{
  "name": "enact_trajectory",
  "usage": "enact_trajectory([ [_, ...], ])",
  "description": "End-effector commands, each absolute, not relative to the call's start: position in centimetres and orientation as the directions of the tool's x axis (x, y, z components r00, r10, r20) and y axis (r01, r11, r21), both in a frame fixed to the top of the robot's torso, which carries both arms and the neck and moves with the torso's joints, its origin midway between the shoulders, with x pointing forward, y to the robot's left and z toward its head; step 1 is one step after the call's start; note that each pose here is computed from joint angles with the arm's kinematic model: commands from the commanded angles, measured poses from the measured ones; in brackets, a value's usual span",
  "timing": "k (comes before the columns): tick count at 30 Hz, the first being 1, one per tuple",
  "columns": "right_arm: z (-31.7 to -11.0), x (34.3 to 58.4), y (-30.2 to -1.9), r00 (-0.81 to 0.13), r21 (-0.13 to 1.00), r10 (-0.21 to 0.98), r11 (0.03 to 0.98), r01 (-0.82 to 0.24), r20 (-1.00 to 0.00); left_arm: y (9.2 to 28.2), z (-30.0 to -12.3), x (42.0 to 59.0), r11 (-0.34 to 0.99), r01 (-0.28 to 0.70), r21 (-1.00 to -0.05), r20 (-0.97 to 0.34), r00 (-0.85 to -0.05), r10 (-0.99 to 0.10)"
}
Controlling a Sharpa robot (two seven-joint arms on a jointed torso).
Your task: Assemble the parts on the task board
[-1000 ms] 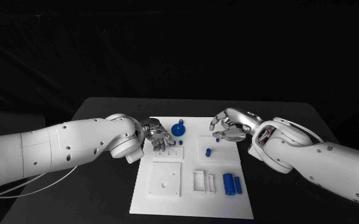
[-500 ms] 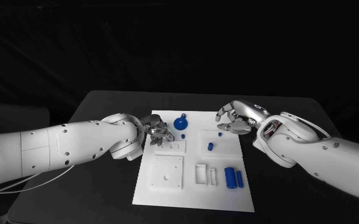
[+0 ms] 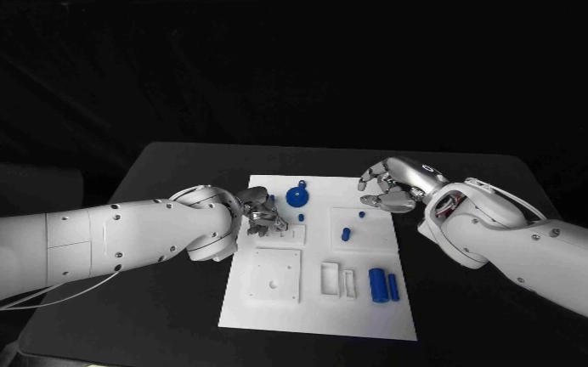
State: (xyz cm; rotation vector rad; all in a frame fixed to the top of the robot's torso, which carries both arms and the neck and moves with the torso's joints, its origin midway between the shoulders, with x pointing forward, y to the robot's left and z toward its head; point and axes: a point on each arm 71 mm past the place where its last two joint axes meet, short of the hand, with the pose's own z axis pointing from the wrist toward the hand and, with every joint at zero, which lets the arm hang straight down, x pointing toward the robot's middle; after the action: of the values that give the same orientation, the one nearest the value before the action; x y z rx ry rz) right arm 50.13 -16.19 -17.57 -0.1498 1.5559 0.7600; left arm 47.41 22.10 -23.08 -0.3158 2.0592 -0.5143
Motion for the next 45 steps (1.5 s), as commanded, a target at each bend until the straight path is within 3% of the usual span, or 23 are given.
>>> enact_trajectory([
  [1,-17.4,50.2,-16.4,-0.142,0.396,0.381,0.757,-0.519,-0.914,22.1,-23.1,47.4,0.893,0.000,-0.450,-0.776,-0.496,-0.391],
  [22,-16.8,51.0,-18.1,-0.127,0.588,0.603,0.674,-0.447,-0.788,22.1,-23.7,47.4,0.913,0.014,-0.407,-0.772,-0.540,-0.336],
  [45,-16.9,51.4,-18.5,-0.142,0.614,0.620,0.667,-0.421,-0.771,22.0,-24.5,47.8,0.918,-0.003,-0.395,-0.768,-0.548,-0.332],
])
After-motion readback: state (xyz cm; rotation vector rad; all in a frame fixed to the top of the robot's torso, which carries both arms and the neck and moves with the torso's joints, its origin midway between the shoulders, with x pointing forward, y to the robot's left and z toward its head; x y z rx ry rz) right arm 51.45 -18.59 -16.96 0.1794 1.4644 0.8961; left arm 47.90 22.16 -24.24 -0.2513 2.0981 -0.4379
